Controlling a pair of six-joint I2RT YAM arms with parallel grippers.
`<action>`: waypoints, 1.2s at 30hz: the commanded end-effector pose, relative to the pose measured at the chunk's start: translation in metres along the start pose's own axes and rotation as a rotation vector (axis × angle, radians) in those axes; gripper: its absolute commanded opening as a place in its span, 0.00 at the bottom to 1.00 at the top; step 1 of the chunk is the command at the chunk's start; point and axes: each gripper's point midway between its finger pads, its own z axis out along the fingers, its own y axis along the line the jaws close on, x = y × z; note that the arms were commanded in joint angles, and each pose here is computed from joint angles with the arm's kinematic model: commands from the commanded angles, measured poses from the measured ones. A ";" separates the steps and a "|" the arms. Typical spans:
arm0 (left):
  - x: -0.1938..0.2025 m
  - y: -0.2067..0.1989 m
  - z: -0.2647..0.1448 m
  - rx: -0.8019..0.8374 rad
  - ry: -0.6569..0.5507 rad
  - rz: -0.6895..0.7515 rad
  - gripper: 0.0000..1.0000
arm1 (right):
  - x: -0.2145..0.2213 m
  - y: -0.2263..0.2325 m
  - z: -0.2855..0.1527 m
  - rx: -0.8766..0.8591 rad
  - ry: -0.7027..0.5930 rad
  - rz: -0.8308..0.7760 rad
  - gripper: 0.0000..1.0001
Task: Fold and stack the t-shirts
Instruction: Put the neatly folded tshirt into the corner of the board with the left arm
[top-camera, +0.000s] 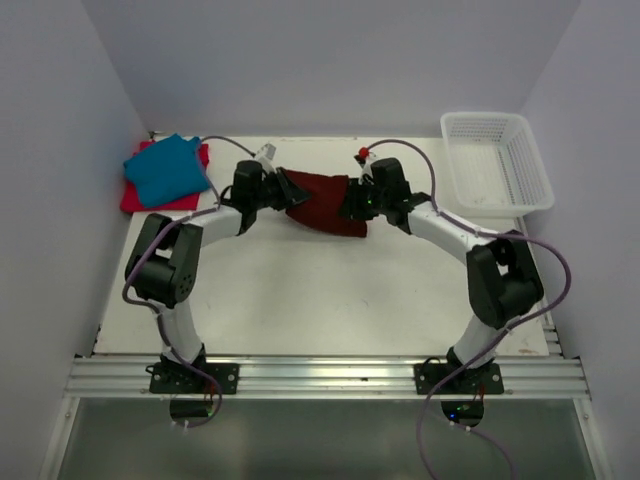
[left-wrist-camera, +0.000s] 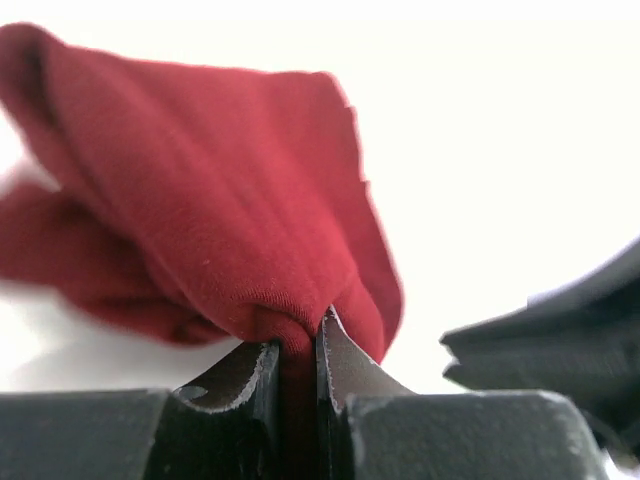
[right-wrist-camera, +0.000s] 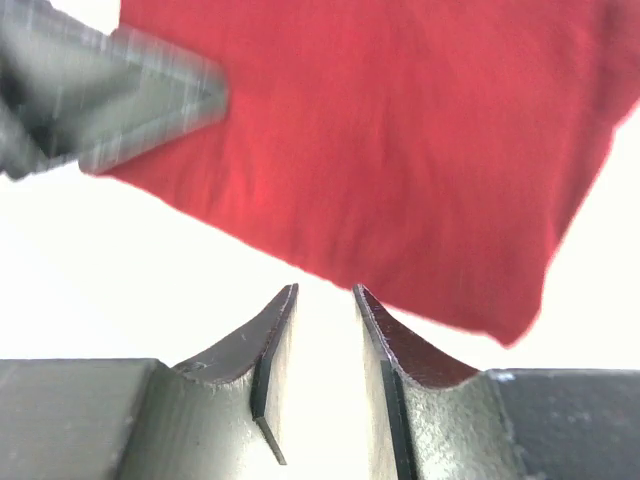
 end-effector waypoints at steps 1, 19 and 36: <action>-0.088 -0.037 -0.029 -0.003 -0.144 0.206 0.00 | -0.027 0.025 -0.043 -0.047 -0.104 -0.046 0.31; -0.227 0.115 -0.074 -0.431 -0.139 0.275 0.00 | 0.019 0.021 -0.105 -0.026 -0.102 -0.019 0.31; -0.401 0.142 -0.166 -0.461 -0.520 0.274 0.00 | 0.051 0.005 -0.113 0.034 -0.022 -0.030 0.29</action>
